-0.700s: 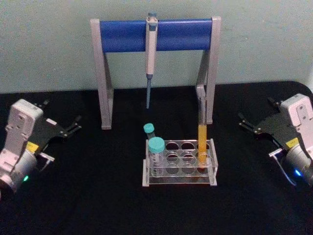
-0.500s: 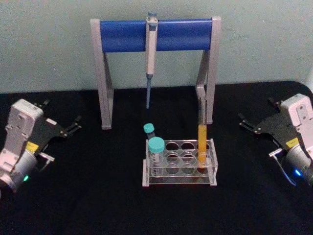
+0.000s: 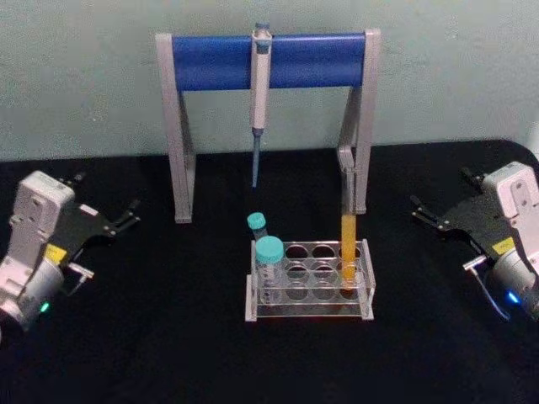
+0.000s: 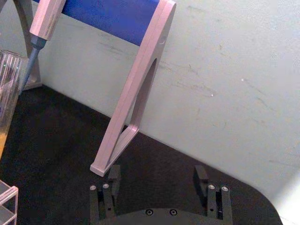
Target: Pick up the test tube from the test tube rack, shake it, then place it back into the test tube rack.
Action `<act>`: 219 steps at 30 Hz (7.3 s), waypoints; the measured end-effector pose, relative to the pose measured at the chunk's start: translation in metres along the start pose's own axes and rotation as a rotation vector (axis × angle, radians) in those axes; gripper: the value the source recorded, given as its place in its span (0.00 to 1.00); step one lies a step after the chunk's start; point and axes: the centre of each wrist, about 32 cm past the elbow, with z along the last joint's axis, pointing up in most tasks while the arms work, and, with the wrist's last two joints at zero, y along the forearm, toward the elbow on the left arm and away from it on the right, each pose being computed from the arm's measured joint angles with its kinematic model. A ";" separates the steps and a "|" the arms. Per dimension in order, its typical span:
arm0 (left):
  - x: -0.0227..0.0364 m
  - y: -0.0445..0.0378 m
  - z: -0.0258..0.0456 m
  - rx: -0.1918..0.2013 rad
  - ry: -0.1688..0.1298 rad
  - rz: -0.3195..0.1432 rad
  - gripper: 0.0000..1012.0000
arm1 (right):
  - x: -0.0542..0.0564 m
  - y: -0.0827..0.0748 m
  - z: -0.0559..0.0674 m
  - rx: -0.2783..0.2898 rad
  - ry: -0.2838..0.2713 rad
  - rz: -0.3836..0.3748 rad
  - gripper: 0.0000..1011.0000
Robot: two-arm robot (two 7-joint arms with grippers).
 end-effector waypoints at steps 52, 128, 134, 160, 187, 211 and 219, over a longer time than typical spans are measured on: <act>0.0000 0.0000 0.0000 0.000 0.000 0.000 0.99 | 0.000 0.000 0.000 0.000 0.000 0.000 0.99; 0.0000 0.0000 0.0000 0.000 0.000 0.000 0.99 | -0.019 -0.008 0.040 -0.051 0.366 0.398 0.99; 0.0000 0.0000 0.0000 0.000 0.000 0.000 0.99 | -0.022 0.004 0.042 -0.067 0.365 0.395 0.99; 0.0000 0.0000 0.0000 0.000 0.000 0.000 0.99 | -0.033 0.024 0.050 -0.115 0.388 0.412 0.99; 0.0000 0.0000 0.0000 0.000 0.000 0.000 0.99 | -0.034 0.024 0.051 -0.124 0.395 0.407 0.82; 0.0000 0.0000 0.0000 0.000 0.000 0.000 0.99 | -0.033 0.024 0.051 -0.122 0.395 0.407 0.22; 0.0000 0.0000 0.0000 0.000 0.000 0.000 0.99 | -0.033 0.024 0.051 -0.122 0.395 0.407 0.22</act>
